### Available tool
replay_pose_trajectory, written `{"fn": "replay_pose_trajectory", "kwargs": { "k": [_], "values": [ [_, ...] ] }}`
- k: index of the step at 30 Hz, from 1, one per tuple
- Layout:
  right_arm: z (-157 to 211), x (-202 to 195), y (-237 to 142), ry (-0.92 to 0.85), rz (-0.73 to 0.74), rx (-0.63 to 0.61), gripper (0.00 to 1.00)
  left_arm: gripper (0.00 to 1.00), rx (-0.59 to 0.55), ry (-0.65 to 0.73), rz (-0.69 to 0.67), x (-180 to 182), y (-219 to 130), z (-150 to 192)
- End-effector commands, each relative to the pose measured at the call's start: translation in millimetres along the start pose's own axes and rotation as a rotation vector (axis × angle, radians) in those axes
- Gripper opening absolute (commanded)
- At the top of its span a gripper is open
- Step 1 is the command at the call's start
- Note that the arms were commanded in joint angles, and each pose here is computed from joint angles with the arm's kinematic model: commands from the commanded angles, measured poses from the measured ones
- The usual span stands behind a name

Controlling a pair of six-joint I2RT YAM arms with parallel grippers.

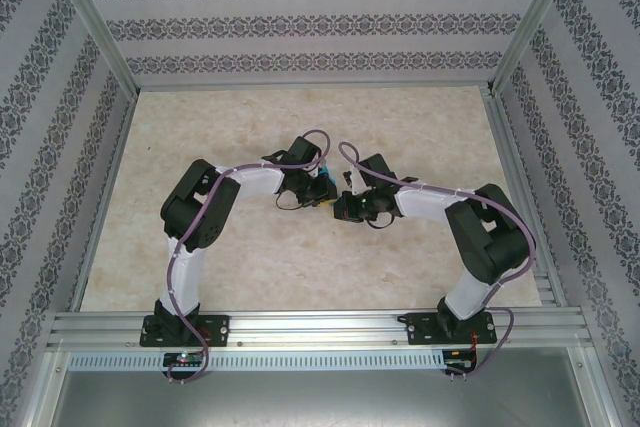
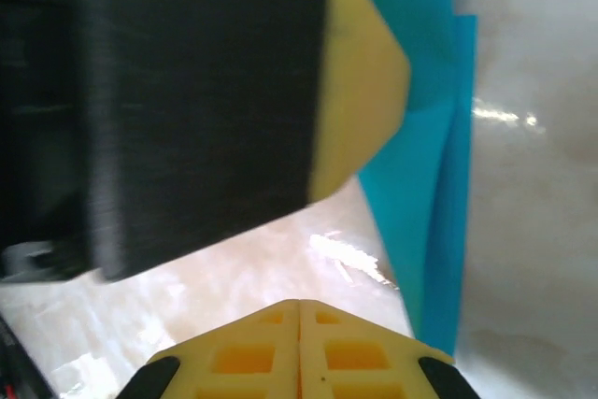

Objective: Fold a paper plane with a square sheet of paper (pick it up from the middle)
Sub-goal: Fold the wing for the fifth time at the center of the table.

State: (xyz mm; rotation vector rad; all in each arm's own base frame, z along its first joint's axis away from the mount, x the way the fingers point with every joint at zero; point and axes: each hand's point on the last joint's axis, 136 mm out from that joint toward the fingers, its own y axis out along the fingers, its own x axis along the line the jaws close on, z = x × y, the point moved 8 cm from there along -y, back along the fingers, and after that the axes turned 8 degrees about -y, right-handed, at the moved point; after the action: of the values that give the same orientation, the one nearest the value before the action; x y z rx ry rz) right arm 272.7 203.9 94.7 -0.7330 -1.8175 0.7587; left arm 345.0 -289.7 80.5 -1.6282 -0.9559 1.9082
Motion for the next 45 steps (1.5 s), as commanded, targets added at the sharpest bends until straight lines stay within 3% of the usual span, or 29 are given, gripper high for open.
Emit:
{"fn": "replay_pose_trajectory", "kwargs": {
  "k": [1, 21, 30, 45],
  "values": [
    [-7, -4, 2, 0.004, 0.065, 0.013, 0.08, 0.18, 0.004, -0.058, -0.176, 40, 19, 6],
    [16, -29, 7, 0.056, 0.108, 0.103, 0.08, 0.18, 0.01, -0.065, -0.203, 44, 21, 6],
    [-14, -6, -5, 0.005, 0.045, 0.019, 0.09, 0.18, 0.01, -0.067, -0.208, 44, 20, 6],
    [0, -23, 17, 0.034, 0.075, 0.117, 0.09, 0.18, 0.016, -0.073, -0.219, 47, 22, 7]
  ]
}}
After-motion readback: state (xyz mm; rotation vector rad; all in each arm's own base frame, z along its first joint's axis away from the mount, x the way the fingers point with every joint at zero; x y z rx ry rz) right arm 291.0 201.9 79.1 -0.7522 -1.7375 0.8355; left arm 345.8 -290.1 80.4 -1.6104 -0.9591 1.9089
